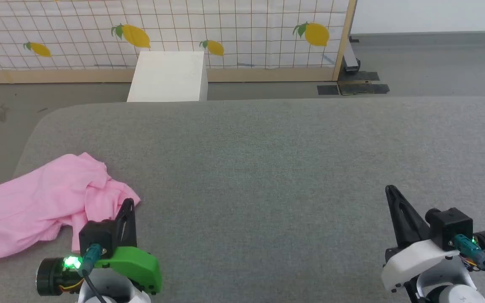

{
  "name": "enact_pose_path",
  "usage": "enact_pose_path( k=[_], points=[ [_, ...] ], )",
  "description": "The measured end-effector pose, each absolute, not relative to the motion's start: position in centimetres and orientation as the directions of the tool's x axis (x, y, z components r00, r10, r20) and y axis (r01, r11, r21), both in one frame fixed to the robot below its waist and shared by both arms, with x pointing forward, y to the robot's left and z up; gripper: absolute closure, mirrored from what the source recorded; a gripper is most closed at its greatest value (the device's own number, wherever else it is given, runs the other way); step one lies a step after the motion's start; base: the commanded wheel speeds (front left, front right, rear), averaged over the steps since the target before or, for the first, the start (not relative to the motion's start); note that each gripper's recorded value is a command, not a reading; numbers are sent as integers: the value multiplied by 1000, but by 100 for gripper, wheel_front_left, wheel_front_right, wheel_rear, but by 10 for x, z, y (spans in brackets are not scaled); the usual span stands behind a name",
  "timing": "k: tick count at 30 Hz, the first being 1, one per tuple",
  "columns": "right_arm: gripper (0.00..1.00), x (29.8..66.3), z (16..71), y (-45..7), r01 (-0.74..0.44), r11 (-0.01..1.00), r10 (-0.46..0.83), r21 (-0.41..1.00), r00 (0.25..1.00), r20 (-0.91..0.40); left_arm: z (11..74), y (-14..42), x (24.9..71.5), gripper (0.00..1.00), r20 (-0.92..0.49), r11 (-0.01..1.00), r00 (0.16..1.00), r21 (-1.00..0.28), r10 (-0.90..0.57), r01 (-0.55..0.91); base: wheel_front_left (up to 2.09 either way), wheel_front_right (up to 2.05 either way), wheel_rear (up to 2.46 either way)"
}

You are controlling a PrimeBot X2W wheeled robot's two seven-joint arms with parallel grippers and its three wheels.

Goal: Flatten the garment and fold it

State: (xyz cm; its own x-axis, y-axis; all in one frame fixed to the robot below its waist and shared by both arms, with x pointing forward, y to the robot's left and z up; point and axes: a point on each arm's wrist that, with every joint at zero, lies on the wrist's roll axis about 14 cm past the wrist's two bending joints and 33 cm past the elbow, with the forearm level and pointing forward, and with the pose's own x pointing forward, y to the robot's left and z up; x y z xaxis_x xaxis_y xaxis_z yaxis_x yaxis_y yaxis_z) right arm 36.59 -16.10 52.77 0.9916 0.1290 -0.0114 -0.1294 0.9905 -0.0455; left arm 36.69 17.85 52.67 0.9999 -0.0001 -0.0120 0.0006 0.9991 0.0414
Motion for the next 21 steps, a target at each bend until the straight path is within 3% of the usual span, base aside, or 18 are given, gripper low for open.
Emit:
enact_pose_path(
  k=[21],
  points=[
    [100,366,528,-161,-129,991,129,-45,992,-12,526,178,367,100,-13,999,1000,40,-1,1,0,0,0]
  ],
)
